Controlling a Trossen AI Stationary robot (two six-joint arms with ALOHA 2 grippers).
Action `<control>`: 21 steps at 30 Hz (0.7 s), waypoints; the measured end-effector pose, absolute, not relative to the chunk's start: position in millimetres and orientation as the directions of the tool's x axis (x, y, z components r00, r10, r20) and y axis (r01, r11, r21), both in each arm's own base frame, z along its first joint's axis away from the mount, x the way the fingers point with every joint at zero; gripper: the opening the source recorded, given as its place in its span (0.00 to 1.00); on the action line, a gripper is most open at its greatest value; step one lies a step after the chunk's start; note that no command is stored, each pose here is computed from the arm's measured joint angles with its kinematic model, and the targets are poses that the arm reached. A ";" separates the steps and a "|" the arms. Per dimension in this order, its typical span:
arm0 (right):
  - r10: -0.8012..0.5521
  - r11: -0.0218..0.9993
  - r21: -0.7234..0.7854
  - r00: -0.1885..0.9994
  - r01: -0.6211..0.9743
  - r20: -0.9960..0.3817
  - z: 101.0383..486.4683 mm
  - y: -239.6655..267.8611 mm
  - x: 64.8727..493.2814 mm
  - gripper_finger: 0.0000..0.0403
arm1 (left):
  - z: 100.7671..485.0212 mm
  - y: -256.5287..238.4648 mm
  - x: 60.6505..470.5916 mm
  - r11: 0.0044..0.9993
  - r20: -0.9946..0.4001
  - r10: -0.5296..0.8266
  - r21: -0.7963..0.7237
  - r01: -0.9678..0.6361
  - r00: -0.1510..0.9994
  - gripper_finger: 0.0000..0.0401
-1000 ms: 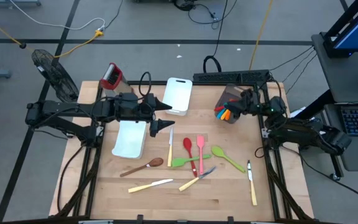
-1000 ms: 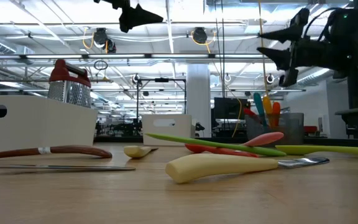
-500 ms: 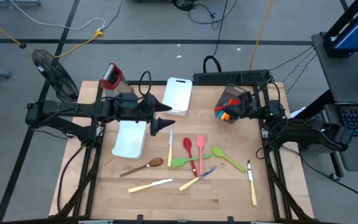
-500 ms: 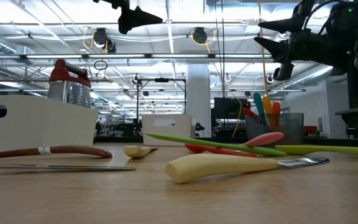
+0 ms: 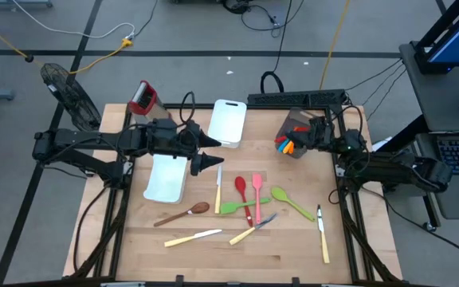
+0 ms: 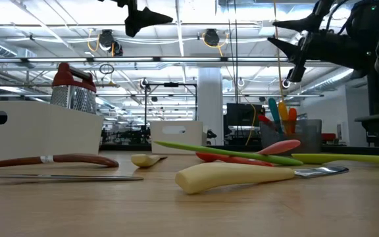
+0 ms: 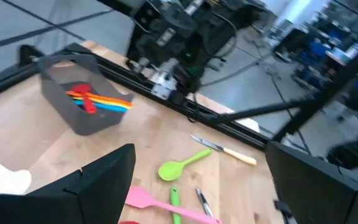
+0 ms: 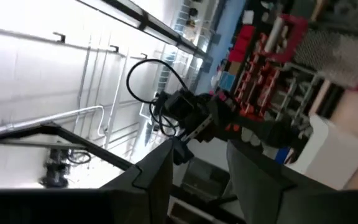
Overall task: Pick & Place Kitchen Items
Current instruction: Put the pink spatula into the black bin
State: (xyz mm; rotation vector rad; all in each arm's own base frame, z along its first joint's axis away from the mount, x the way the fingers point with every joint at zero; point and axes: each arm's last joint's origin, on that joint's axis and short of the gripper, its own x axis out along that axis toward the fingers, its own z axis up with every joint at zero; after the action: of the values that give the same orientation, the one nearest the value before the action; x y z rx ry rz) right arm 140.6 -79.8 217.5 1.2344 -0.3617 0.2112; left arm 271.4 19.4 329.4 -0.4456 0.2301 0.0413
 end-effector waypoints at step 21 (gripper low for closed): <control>-0.123 0.684 0.724 0.992 0.088 -0.005 275.4 -50.9 209.3 0.34 | 306.5 6.5 190.5 0.932 -0.154 -0.033 -0.362 -0.026 0.988 0.92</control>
State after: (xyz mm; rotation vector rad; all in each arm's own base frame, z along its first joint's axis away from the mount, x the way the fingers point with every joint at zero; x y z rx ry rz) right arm 209.3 -50.9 275.4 0.8094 -0.0456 -0.1185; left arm 190.5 6.5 306.5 -0.3720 0.1585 -0.0037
